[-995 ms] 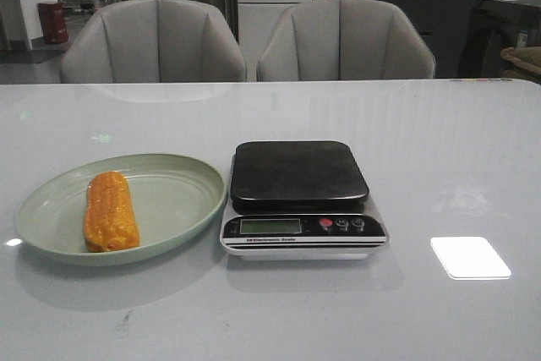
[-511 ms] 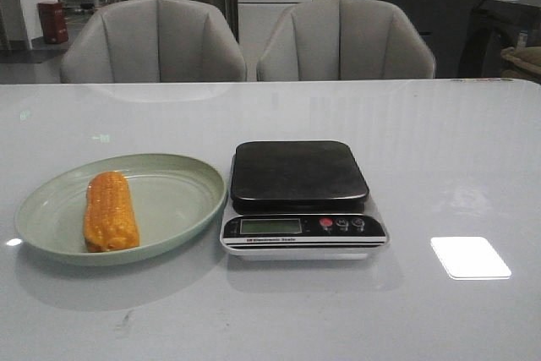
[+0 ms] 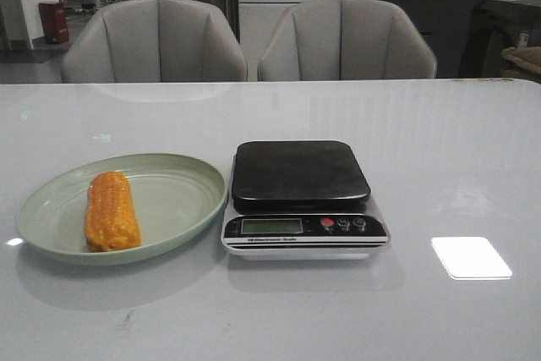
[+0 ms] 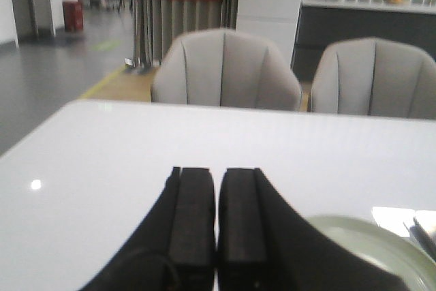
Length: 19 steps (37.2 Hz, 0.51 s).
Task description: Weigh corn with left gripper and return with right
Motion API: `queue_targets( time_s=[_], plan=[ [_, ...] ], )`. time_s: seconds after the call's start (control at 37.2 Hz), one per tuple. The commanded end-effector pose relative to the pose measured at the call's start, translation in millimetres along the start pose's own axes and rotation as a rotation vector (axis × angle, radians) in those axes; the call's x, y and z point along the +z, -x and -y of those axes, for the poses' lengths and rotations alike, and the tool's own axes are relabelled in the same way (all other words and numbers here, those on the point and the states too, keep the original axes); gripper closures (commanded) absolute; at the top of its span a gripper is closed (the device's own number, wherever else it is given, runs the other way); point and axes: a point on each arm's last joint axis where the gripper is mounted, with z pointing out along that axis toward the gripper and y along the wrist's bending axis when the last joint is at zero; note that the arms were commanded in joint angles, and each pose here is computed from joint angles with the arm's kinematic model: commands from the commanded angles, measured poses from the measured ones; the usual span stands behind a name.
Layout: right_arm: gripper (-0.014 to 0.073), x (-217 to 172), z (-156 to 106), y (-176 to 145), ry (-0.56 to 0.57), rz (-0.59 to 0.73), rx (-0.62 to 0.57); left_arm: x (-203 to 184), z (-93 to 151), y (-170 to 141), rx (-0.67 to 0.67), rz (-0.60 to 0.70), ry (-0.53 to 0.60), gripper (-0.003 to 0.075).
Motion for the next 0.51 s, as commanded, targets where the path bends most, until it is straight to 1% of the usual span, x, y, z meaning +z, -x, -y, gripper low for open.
queue_targets(
  time_s=[0.0,0.08,0.19,0.27,0.43,0.48],
  plan=[
    [0.0419,-1.4,-0.4,6.0,0.003,0.091,-0.019,6.0,4.8,18.0,-0.051,-0.127,-0.020,0.0596],
    [0.0419,-1.4,-0.4,6.0,0.003,0.091,-0.019,11.7,5.2,16.1,-0.051,-0.233,-0.008,0.0596],
    [0.0419,-1.4,-0.4,6.0,0.003,0.091,-0.019,20.1,5.2,13.1,-0.046,-0.272,-0.002,0.0596],
    [0.0419,-1.4,-0.4,6.0,0.003,0.091,-0.019,24.3,5.9,11.3,-0.044,-0.293,-0.006,0.0596],
    [0.0419,-1.4,-0.4,6.0,0.003,0.091,-0.019,30.5,10.5,13.6,-0.035,-0.285,-0.049,0.0593],
    [0.0419,-1.4,-0.4,6.0,0.003,0.091,-0.019,32.7,12.1,14.1,-0.011,-0.295,-0.063,0.0593]
  ],
)
